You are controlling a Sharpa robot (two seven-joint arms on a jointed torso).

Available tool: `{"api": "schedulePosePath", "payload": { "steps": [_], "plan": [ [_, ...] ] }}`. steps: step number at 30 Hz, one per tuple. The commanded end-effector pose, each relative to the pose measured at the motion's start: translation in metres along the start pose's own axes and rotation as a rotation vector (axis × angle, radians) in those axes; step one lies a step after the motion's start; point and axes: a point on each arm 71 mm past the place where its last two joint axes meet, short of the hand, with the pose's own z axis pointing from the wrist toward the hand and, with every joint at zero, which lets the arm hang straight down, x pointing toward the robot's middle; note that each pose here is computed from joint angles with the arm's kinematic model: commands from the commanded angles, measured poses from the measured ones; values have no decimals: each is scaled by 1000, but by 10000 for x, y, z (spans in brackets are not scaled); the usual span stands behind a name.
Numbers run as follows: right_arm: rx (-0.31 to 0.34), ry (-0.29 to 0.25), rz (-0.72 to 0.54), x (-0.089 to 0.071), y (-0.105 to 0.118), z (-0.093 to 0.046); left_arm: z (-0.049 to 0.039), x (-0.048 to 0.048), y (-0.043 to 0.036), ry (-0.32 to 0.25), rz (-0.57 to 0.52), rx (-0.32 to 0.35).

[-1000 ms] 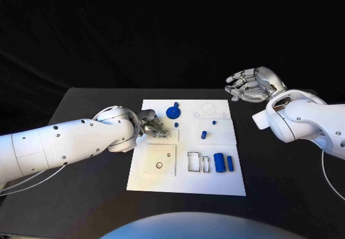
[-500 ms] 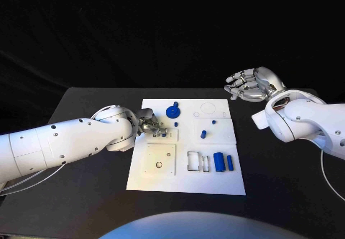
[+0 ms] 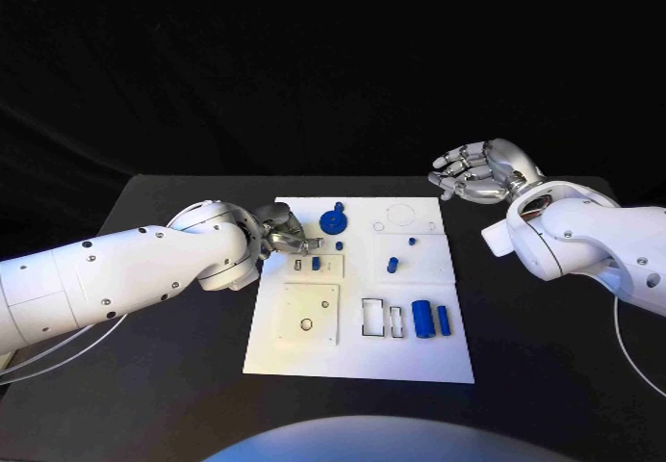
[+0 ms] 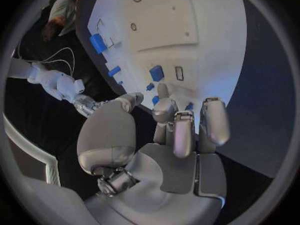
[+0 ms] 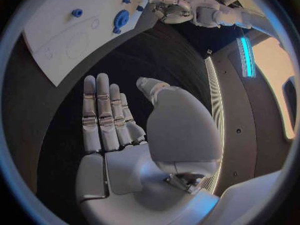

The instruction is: Assemble the parts on the task board

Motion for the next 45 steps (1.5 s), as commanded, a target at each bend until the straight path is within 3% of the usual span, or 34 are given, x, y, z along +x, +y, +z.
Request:
{"api": "schedulePosePath", "payload": {
  "steps": [1,9,18,25,37,45],
  "plan": [
    [4,20,-6,23,-11,2,-22,-119,-33,-20,-34,12],
    [6,30,-6,42,-22,4,25,-551,47,16,-29,-31],
    [10,29,-3,49,-27,4,141,-758,185,39,-9,-117],
    [15,30,-3,45,-39,5,236,-775,226,81,15,-163],
    [19,25,-5,27,-57,8,437,-676,221,143,54,-203],
    [20,21,-6,18,-64,12,489,-653,192,152,68,-216]
  ]
}}
